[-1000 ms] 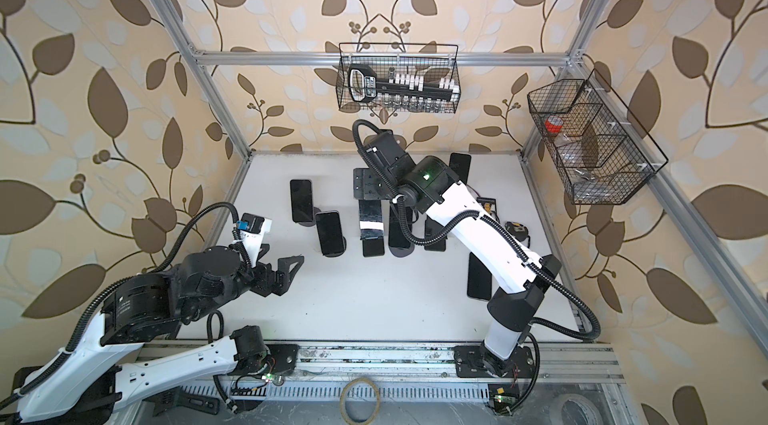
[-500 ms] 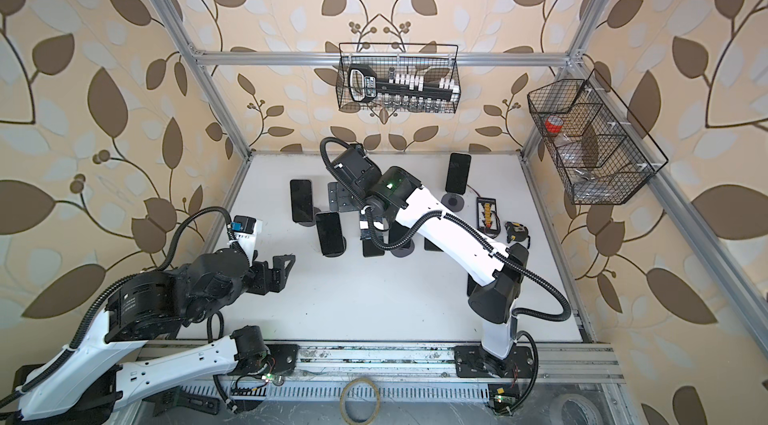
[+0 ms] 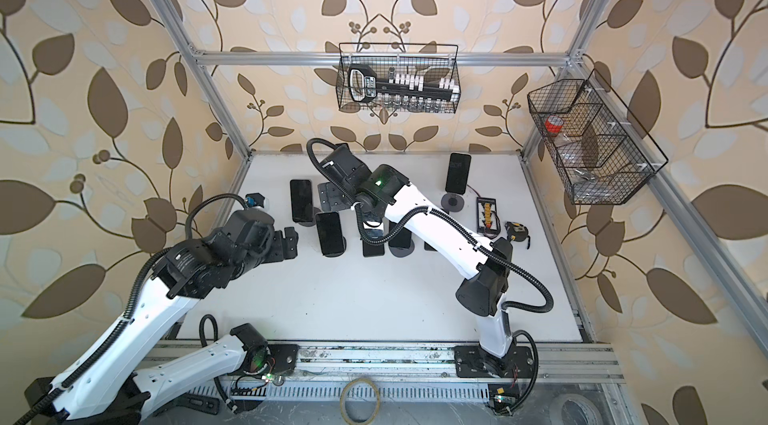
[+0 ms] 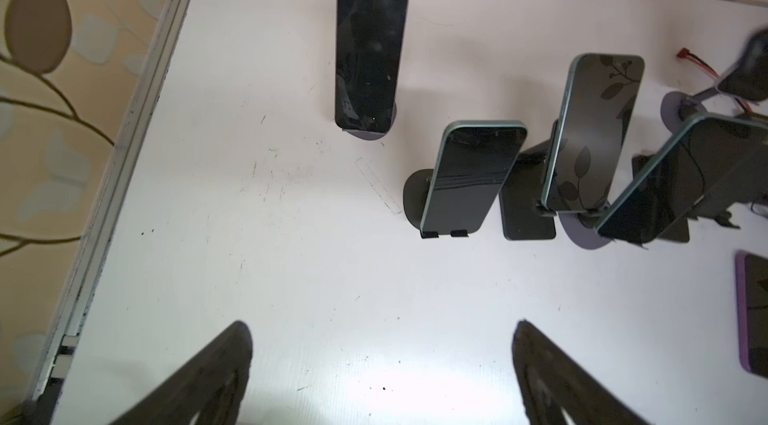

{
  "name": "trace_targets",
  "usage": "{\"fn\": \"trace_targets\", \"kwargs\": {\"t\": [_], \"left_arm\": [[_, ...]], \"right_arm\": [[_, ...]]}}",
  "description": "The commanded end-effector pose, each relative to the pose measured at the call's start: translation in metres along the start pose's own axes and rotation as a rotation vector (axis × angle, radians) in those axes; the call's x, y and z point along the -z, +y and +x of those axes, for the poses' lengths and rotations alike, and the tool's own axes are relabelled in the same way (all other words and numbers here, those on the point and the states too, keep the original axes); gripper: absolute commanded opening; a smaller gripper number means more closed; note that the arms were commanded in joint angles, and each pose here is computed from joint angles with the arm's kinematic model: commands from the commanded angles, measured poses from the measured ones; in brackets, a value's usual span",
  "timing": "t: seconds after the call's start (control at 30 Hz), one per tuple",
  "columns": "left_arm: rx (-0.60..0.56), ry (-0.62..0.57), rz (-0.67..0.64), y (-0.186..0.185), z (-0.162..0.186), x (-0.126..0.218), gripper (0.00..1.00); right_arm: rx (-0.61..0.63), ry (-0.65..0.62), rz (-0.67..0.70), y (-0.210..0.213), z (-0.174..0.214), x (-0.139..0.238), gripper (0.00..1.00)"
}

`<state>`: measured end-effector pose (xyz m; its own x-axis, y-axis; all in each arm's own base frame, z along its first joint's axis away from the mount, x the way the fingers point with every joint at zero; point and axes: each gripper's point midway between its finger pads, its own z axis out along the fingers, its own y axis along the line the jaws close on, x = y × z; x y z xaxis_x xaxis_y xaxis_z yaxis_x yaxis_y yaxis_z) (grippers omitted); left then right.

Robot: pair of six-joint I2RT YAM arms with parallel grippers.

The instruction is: Remove the phone from the phone stand

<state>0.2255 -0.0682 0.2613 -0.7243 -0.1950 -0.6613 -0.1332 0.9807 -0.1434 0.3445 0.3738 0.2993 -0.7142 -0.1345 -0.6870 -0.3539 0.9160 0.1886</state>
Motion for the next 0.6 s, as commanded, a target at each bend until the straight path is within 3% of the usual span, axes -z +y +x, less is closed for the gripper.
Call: {"fn": "trace_targets", "kwargs": {"t": [0.0,0.17,0.33,0.57], "left_arm": [[0.025,-0.035,0.106,-0.021,-0.032,-0.003,0.97],[0.071,-0.015,0.091,-0.023,-0.064,-0.040,0.97],[0.011,-0.086,0.081,-0.023,-0.091,-0.062,0.99],[0.008,-0.132,0.111,-0.011,-0.100,-0.099,0.99]], "right_arm": [[0.017,-0.007,-0.065,0.000,-0.003,0.022,0.89],[0.007,0.027,-0.146,-0.009,0.005,0.038,0.89],[0.017,0.063,-0.196,-0.020,0.019,0.047,0.89],[0.080,0.015,-0.227,-0.022,0.020,0.060,0.89]]}}
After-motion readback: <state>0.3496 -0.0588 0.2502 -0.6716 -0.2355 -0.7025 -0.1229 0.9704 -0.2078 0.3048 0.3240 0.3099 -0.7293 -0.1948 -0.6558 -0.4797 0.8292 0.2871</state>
